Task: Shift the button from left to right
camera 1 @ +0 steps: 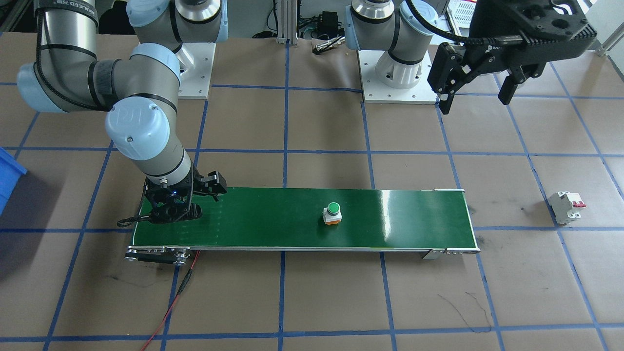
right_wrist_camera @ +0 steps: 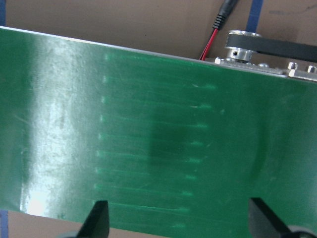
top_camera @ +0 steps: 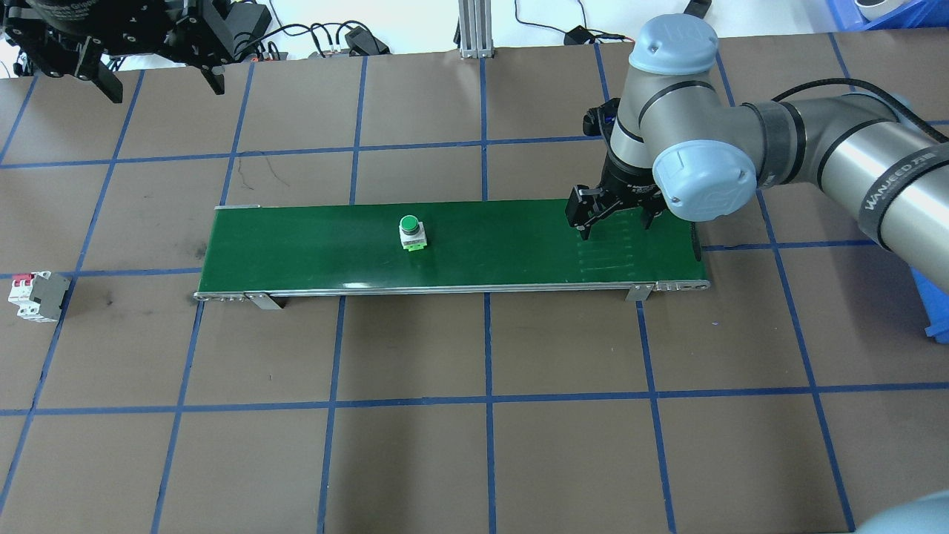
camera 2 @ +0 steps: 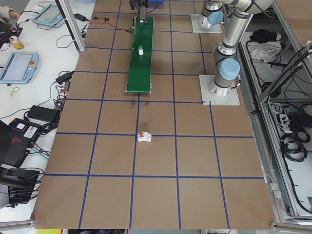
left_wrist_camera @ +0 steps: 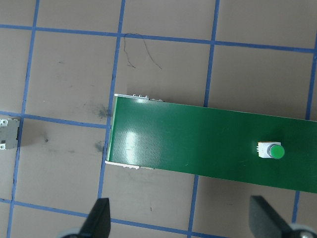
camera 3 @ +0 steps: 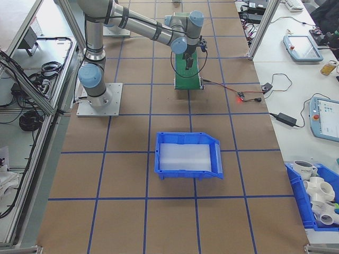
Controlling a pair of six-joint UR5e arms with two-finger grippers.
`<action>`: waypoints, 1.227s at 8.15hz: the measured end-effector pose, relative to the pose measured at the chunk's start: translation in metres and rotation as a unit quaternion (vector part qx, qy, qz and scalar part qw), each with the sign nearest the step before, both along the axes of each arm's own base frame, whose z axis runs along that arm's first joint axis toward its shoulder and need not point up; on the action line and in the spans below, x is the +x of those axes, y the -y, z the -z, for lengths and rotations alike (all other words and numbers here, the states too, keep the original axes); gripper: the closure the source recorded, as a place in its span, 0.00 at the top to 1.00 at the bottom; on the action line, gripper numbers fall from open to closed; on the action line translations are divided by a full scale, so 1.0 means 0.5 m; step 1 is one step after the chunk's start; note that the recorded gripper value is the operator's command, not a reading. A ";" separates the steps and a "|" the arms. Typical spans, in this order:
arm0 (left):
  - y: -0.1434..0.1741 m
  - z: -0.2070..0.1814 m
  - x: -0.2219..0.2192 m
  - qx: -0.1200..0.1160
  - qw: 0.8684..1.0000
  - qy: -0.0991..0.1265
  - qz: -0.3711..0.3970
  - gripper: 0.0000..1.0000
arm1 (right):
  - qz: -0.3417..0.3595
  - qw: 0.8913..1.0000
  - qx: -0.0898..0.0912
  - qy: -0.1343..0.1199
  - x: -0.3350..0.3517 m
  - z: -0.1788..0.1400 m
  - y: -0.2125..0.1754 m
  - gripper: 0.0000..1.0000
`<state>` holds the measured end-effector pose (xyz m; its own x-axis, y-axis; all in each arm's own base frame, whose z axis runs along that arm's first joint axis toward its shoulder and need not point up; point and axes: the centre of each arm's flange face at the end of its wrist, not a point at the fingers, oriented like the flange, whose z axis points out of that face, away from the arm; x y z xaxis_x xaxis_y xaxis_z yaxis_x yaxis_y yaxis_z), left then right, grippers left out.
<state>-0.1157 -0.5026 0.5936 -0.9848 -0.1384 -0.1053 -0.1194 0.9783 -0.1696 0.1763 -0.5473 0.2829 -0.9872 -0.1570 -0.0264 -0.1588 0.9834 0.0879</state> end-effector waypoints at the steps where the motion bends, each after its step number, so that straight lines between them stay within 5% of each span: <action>1: 0.002 0.005 -0.003 0.002 1.000 -0.008 0.001 1.00 | 0.002 1.000 -0.006 0.003 0.000 -0.004 0.004 1.00; 3: 0.003 0.024 -0.008 0.012 1.000 -0.021 0.004 1.00 | 0.026 0.997 -0.013 0.078 -0.019 -0.012 0.022 1.00; 6: 0.001 0.034 -0.021 0.018 0.998 -0.052 0.035 1.00 | 0.058 0.969 0.020 0.239 -0.131 -0.013 0.036 0.99; 8: -0.005 0.032 -0.023 0.017 0.997 -0.056 0.053 1.00 | 0.076 0.962 0.027 0.260 -0.143 -0.015 0.034 0.99; 10: -0.007 0.030 -0.024 0.017 0.997 -0.056 0.056 1.00 | 0.129 0.968 0.032 0.213 -0.146 -0.013 0.035 1.00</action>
